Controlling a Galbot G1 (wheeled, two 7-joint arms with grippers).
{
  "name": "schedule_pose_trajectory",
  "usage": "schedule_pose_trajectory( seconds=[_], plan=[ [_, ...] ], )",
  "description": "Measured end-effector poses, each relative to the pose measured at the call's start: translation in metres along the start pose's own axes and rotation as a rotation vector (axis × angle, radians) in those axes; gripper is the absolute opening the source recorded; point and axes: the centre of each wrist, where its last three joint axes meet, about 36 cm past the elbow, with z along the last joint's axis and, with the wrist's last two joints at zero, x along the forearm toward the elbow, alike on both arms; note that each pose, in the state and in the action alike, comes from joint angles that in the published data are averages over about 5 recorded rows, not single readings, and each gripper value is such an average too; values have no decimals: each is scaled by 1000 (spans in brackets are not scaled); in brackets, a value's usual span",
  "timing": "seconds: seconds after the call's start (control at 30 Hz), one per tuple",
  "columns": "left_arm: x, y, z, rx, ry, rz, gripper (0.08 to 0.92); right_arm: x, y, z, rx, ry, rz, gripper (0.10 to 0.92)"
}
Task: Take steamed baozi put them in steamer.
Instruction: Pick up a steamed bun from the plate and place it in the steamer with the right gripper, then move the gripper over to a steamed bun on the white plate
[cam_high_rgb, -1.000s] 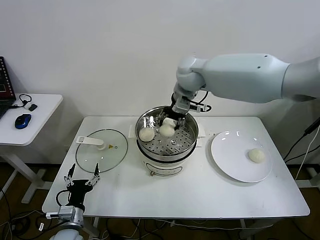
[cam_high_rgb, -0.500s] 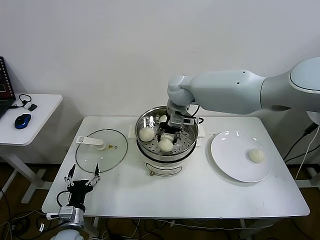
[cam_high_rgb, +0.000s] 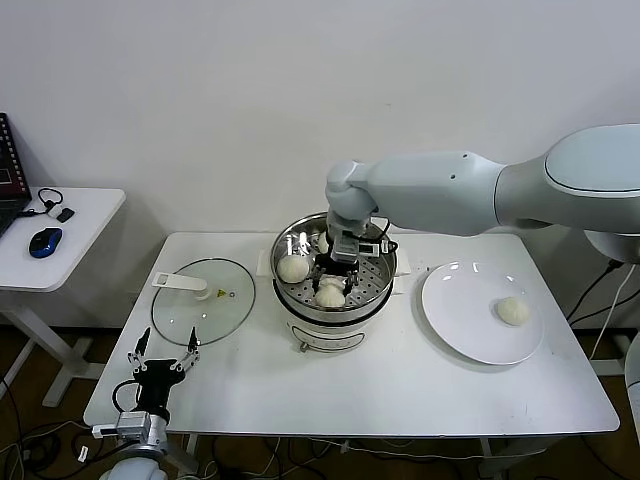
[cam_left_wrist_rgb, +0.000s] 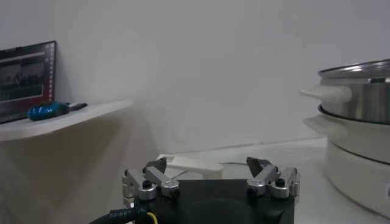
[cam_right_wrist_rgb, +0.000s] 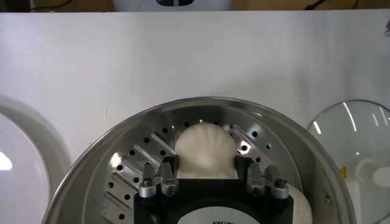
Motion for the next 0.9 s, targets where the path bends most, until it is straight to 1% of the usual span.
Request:
schedule_pose_trajectory(
  seconds=[0.17, 0.27, 0.43, 0.6, 0.73, 0.9],
  plan=[
    [-2, 0, -1, 0, -5, 0, 823, 4, -2, 5, -3, 5, 11, 785],
    [-3, 0, -3, 0, -7, 0, 823, 10, -3, 8, -5, 8, 13, 817],
    [-3, 0, -5, -2, -9, 3, 823, 29, 0, 13, -22, -2, 5, 822],
    [-1, 1, -7, -5, -9, 6, 823, 60, 13, 19, -94, -4, -10, 823],
    [0, 1, -8, -10, -8, 11, 823, 92, 35, 21, -221, 20, -3, 823],
    [0, 1, -9, -16, -6, 17, 823, 126, 80, 20, -461, 63, 34, 823]
  ],
)
